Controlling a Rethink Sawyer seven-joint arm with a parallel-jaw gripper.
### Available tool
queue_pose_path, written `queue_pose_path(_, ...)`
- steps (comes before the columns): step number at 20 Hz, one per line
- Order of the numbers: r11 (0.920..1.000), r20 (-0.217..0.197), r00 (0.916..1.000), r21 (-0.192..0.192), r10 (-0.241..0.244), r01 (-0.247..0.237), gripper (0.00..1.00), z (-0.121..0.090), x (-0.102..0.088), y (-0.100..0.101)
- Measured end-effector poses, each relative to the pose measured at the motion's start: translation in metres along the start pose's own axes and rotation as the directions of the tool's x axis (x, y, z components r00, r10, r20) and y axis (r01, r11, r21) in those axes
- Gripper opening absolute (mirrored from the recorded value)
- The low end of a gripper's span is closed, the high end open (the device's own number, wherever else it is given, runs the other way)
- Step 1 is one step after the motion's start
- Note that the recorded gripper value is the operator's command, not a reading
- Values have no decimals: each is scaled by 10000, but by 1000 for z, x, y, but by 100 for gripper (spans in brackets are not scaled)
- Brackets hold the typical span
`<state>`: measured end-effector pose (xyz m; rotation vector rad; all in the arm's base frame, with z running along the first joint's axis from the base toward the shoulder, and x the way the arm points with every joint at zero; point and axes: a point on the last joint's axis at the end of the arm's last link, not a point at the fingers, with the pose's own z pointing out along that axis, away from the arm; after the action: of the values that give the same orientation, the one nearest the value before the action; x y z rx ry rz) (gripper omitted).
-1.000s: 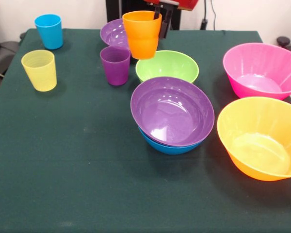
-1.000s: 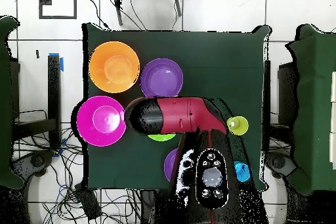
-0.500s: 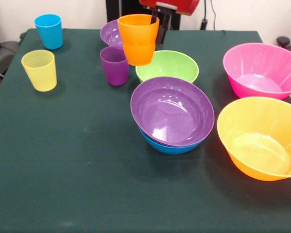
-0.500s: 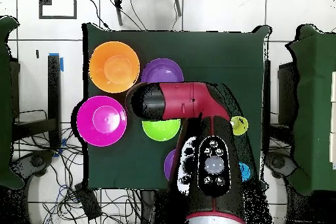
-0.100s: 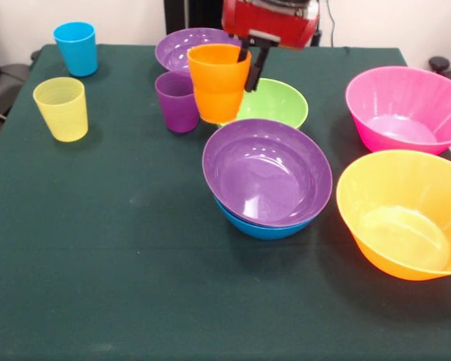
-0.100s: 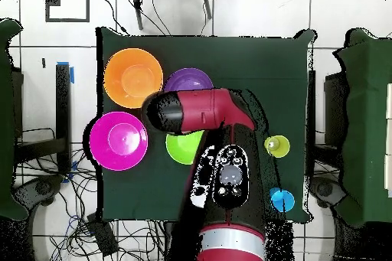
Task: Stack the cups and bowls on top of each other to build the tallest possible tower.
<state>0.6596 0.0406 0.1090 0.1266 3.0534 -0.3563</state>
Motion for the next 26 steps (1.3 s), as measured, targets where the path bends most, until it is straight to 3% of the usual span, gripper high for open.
queue_pose_path(6, 9978, -192, 9987, 456, -479, 488, 0, 20, 10, 25)
queue_pose_path(11, 9949, -156, 9983, 822, -565, 576, 0, 26, 12, 40)
queue_pose_path(18, 9947, -98, 9998, 1012, -177, 186, 0, 31, 13, 54)
queue_pose_path(26, 9938, 18, 9996, 1075, 292, -292, 0, 42, 10, 53)
